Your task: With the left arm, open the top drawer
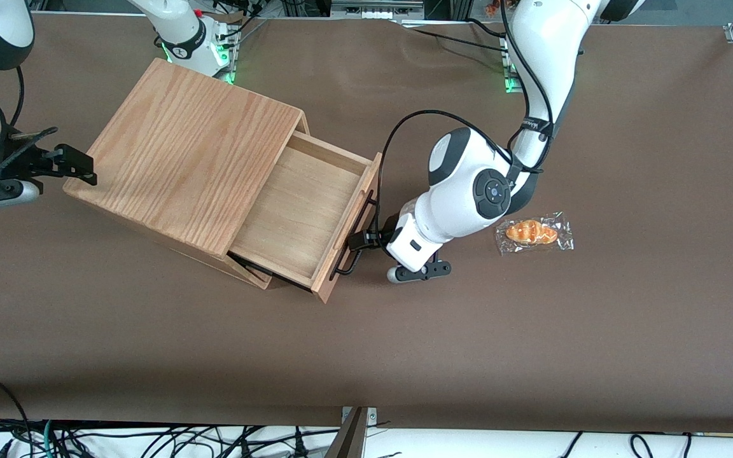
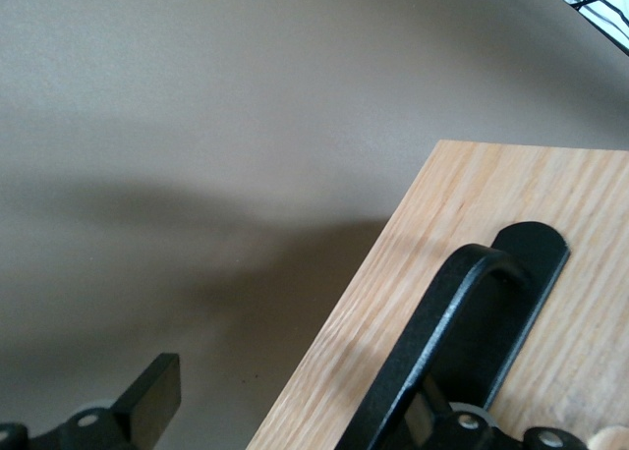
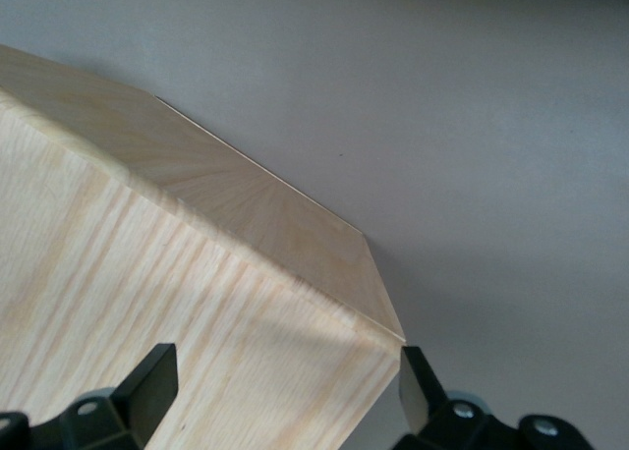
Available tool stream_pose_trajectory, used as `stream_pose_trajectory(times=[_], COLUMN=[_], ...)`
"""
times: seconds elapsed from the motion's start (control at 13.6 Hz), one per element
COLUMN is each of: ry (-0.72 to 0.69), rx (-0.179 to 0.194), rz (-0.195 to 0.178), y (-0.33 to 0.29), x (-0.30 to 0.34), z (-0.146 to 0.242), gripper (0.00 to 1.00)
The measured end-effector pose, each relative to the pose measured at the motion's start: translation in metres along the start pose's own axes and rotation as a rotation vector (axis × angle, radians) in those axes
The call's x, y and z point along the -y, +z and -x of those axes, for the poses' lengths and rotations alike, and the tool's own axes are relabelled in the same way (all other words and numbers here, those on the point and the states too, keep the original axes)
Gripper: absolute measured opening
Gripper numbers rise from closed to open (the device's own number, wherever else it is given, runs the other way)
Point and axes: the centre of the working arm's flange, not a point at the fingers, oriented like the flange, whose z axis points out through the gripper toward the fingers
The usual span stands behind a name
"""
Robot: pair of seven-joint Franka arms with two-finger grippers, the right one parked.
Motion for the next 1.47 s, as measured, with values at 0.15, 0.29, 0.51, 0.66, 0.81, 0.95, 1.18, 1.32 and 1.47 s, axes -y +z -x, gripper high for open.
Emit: stream_pose_trajectory(times=[0.15, 0.29, 0.51, 0.66, 0.81, 0.95, 1.18, 1.32, 1.47], ry=[-0.003, -0.007, -0.015, -0.030, -0.042, -0.060, -0.081, -0.098, -0.121], rx=[0.002, 0.002, -0.003, -0.014, -0.026, -0.023, -0.021, -0.026, -0.032], rz=[0.003, 0.006, 0.012, 0.020, 0.031, 0.037, 0.059, 0.063, 0.065], y=[-0.008, -0.014, -0.020, -0.030, -0.045, -0.057, -0.077, -0.094, -0.124], x=[0.000, 0.001, 0.003, 0.007, 0.009, 0.009, 0.014, 0.024, 0.038], z=[-0.003, -0.007, -0.011, -0.018, -0.023, -0.024, -0.031, -0.040, -0.051], gripper=[1.00, 1.00, 1.00, 1.00, 1.00, 1.00, 1.00, 1.00, 1.00])
